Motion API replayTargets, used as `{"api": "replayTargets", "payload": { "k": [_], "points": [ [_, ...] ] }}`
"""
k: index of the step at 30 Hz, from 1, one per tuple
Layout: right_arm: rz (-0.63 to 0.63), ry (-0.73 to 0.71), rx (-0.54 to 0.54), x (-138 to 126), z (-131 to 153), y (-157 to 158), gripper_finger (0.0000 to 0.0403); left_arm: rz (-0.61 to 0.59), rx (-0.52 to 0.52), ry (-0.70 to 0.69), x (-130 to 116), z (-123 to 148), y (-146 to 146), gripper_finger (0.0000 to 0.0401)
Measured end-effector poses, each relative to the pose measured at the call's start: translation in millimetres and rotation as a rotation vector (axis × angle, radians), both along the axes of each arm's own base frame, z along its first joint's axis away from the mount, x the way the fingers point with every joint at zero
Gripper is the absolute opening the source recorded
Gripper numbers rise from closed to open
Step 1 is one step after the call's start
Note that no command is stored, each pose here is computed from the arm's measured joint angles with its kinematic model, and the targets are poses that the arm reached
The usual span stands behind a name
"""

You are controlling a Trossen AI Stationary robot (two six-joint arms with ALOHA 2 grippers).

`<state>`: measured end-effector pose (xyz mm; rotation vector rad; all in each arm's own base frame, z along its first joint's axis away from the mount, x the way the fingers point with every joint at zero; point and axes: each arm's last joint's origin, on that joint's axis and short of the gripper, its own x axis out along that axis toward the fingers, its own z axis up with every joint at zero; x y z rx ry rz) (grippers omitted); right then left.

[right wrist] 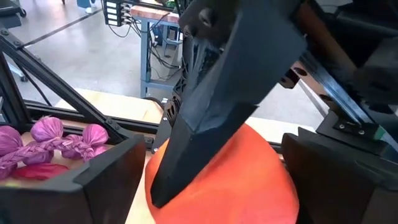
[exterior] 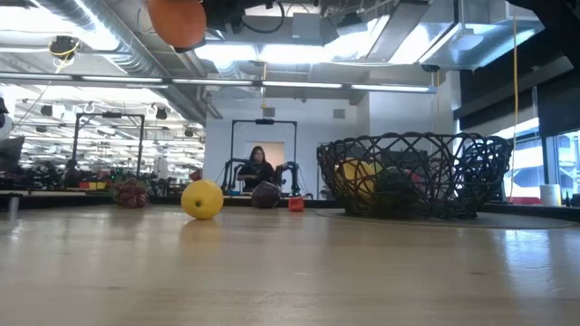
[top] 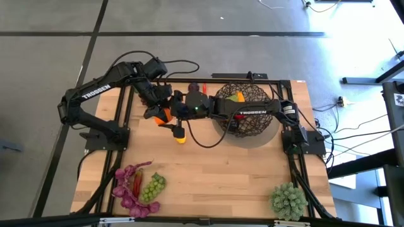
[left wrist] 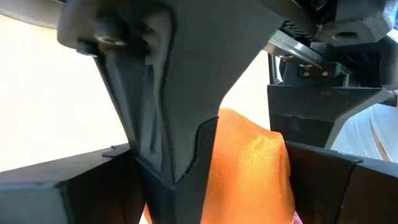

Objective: Build produce basket
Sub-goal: Put the orange into the black wire basket

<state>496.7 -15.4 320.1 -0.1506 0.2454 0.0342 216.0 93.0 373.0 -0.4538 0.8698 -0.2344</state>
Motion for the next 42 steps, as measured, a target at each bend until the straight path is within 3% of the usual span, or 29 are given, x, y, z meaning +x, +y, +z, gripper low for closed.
{"api": "replayTargets", "payload": {
  "k": [11,26,42],
  "points": [
    [0.002,0.005,-0.021,-0.1,-0.5,-0.4,0.0257,-0.001,0.000,0.001,-0.1,-0.1,-0.1,0.0270],
    [-0.001,0.016,-0.044,-0.2,-2.5,-1.4,0.0254,0.040,0.098,0.030,0.9,-0.3,0.5,0.0285],
    [-0.005,0.011,-0.054,-0.8,0.0,1.9,0.0251,-0.014,-0.066,-0.030,-1.4,1.9,1.4,0.0287]
  ]
}}
